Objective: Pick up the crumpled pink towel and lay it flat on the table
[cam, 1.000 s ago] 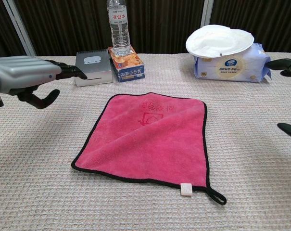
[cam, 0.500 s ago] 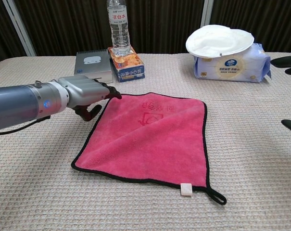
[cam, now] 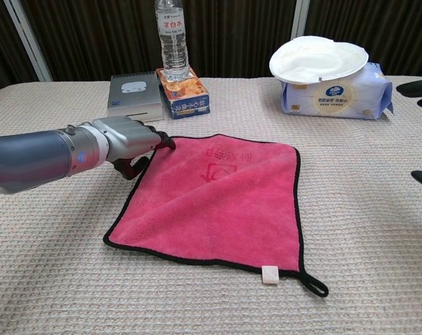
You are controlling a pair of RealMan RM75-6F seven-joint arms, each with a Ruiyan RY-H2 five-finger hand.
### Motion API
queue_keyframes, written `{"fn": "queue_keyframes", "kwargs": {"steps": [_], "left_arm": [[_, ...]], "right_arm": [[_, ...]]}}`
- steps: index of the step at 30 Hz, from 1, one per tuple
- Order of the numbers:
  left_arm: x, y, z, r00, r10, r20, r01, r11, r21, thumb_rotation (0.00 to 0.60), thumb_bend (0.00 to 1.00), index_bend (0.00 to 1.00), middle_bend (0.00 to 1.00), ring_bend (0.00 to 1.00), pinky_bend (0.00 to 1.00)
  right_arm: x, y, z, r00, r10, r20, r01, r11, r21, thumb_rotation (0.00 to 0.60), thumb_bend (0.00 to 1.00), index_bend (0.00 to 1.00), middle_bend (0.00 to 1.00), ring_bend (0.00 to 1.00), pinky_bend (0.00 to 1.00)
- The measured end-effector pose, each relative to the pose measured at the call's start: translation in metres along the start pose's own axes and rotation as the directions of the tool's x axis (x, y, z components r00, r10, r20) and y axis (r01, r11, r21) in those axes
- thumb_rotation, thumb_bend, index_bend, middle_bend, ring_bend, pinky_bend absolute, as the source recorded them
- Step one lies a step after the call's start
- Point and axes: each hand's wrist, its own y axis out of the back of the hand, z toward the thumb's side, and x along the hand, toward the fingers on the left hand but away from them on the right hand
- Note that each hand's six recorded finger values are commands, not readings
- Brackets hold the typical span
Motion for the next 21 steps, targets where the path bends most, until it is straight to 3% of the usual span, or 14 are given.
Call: {"fn": "queue_keyframes", "kwargs": {"steps": [21], "left_arm": [[0.003, -0.008, -0.015, 1.0, -0.008, -0.03, 0.009, 0.999, 0.032, 0.6, 0.81, 0.0, 0.0, 0.0, 0.0]], "right_arm": [[0.001, -0.006, 0.004, 1.0, 0.016, -0.015, -0.016, 1.0, -0.001, 0.6, 0.35, 0.0, 0.0, 0.0, 0.0]]}}
